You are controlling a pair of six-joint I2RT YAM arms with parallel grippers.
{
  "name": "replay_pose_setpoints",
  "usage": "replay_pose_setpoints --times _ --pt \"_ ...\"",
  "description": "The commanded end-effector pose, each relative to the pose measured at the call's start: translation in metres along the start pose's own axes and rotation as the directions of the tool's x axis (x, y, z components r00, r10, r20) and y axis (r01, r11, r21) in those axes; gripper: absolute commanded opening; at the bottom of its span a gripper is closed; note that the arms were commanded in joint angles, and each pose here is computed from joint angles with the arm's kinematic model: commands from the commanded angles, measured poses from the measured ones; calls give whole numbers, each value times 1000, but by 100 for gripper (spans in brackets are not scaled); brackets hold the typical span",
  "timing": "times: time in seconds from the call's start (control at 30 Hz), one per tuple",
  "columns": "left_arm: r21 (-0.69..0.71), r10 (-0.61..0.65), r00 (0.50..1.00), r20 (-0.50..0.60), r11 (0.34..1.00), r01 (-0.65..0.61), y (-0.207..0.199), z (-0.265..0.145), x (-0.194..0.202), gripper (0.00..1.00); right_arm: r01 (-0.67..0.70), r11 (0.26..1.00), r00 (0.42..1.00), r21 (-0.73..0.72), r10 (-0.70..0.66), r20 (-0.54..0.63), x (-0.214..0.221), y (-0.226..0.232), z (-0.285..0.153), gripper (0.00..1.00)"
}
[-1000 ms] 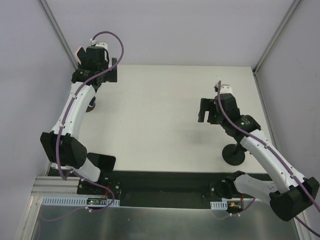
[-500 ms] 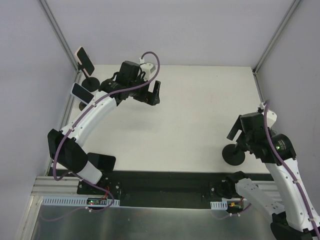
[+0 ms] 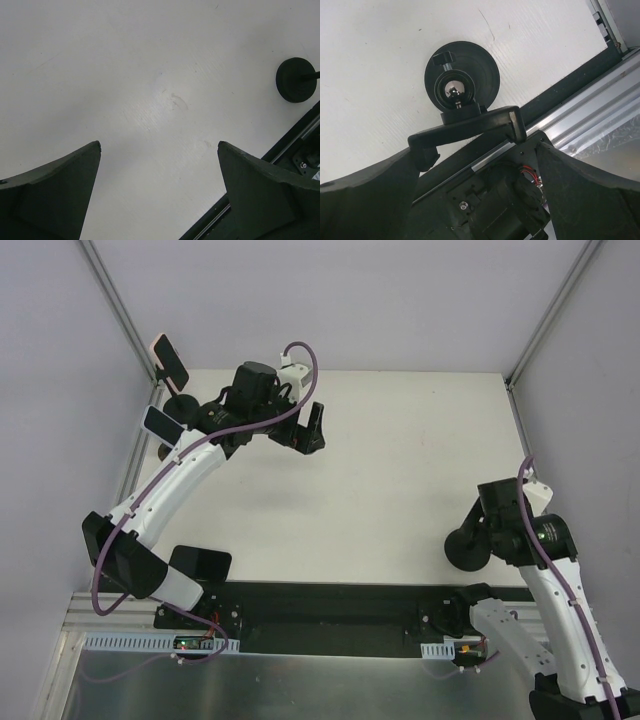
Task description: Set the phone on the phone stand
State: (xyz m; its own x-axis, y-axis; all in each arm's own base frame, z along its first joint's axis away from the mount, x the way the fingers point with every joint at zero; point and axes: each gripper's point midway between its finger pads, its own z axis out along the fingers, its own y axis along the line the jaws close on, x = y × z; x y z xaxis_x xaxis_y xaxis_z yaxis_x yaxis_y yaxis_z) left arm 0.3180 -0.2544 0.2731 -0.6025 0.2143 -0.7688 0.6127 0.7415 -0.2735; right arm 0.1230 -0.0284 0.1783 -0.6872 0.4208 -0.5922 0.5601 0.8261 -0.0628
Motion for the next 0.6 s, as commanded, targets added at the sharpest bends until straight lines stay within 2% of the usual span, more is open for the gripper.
replay_pose_setpoints --times 0.0,0.1,0.27,0.33,0.4,0.43,0.47,0.53,0.57 --pt "27 37 999 26 999 -37 -10 -7 -4 99 94 995 995 -22 -95 -21 2 4 5 96" --pt "25 42 999 25 999 -42 -9 -7 -4 99 109 992 994 -61 -109 5 -6 14 7 99" --pt "21 48 999 22 999 -49 -8 -6 -3 99 160 984 987 -84 -158 35 -18 25 12 83" --pt "20 53 998 21 998 -53 -7 -5 -3 99 189 980 982 -65 -187 34 -20 24 13 83" --pt "17 53 998 22 998 -54 -6 -5 -3 99 205 976 979 -68 -204 27 -22 27 15 78" --pt "17 54 998 19 998 -54 -6 -4 -2 99 221 971 975 -87 -220 14 -20 32 16 74" --pt "15 55 998 19 998 -55 -6 -4 -2 99 218 970 976 -108 -217 22 -22 38 16 61" --pt "10 56 998 15 998 -56 -4 -3 -1 99 220 965 975 -145 -219 19 -23 48 19 44" --pt "8 55 998 14 998 -56 -4 -3 0 99 205 957 979 -205 -203 31 -26 63 18 29"
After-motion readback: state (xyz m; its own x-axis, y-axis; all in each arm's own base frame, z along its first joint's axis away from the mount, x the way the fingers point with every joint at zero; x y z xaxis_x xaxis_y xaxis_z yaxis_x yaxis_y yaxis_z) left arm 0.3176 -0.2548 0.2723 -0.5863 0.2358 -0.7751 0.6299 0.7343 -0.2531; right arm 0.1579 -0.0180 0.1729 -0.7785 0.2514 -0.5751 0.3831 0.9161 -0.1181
